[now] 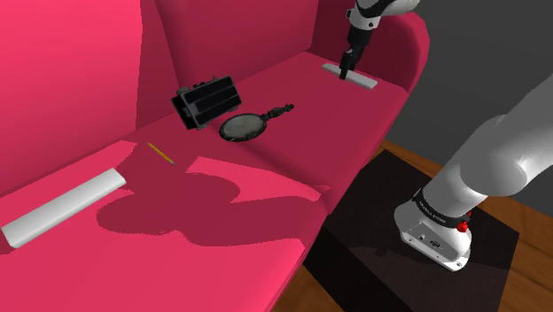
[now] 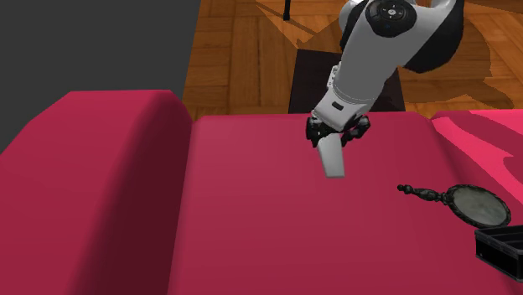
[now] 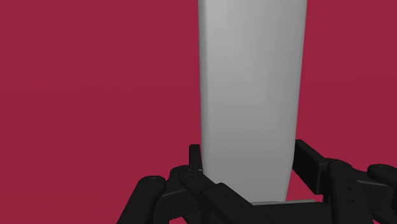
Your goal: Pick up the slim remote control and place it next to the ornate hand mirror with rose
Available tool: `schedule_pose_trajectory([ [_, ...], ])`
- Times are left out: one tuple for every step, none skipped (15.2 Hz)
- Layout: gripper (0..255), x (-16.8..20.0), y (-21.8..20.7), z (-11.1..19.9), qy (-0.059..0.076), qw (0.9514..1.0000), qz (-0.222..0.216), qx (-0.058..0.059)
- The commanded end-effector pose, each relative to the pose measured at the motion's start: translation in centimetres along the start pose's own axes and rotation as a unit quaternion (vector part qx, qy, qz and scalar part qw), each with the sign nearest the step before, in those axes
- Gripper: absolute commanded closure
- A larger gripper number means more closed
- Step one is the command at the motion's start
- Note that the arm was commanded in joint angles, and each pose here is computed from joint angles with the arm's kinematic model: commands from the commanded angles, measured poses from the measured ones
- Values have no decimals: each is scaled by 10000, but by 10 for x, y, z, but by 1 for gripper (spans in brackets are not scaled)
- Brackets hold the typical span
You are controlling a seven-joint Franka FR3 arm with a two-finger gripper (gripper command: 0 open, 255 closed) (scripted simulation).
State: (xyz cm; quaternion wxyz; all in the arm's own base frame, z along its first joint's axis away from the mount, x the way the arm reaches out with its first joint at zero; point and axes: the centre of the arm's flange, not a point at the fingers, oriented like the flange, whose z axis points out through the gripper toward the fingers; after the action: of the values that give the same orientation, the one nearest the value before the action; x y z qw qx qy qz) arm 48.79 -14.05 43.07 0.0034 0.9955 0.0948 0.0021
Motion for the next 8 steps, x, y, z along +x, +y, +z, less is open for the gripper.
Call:
schedule_pose_trajectory([
  [255, -10, -23, 0, 5, 10000, 6, -5],
  [255, -15, -35, 0, 5, 10000, 6, -5],
  [255, -21, -47, 0, 5, 10000, 6, -5],
  [255, -26, -59, 0, 5, 10000, 6, -5],
  [255, -31, -72, 0, 5, 10000, 6, -5],
  [255, -37, -84, 0, 5, 10000, 6, -5],
  [255, -42, -96, 0, 5, 10000, 6, -5],
  [255, -47, -108, -1, 5, 10000, 6, -5],
])
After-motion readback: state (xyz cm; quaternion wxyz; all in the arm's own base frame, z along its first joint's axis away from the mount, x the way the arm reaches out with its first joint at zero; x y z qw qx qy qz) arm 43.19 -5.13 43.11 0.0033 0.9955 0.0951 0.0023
